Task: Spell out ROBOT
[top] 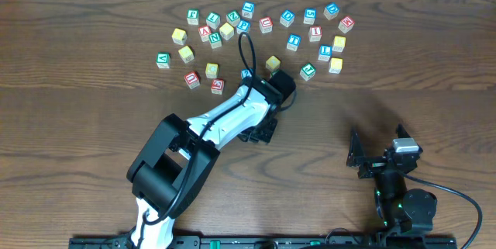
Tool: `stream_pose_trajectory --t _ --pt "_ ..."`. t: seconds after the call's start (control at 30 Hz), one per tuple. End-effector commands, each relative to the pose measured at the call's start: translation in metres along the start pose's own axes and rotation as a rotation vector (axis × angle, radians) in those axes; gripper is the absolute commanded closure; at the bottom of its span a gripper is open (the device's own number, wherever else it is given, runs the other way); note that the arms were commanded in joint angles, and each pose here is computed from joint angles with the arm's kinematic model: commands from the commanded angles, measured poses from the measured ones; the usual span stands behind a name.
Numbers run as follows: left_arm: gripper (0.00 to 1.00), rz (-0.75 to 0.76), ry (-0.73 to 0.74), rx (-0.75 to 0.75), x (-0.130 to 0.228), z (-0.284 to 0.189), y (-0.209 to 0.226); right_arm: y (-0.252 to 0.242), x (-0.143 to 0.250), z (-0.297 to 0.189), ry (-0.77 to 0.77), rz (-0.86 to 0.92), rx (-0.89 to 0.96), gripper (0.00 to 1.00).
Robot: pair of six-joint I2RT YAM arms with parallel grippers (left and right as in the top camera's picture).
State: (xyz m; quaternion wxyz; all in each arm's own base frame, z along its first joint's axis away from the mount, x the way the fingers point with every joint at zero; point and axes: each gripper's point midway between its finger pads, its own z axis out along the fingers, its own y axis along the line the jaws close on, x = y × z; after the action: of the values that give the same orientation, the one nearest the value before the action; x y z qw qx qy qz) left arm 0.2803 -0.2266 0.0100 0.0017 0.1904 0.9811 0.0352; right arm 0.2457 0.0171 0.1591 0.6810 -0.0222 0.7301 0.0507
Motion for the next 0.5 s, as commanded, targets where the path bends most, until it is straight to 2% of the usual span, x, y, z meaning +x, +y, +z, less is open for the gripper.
stream_pose_trajectory --t 0.0,0.27,0.47 --pt "0.92 0.022 -0.054 0.038 -0.018 -0.009 -0.009 0.001 0.001 0.000 0.000 -0.015 -0.003 0.01" --pt "0.92 0.020 -0.129 0.057 -0.047 -0.028 0.003 0.001 0.001 0.000 0.000 -0.015 -0.003 0.01" --pt "0.92 -0.042 -0.229 0.122 -0.079 -0.069 0.024 0.001 0.001 0.000 0.000 -0.015 -0.003 0.01"
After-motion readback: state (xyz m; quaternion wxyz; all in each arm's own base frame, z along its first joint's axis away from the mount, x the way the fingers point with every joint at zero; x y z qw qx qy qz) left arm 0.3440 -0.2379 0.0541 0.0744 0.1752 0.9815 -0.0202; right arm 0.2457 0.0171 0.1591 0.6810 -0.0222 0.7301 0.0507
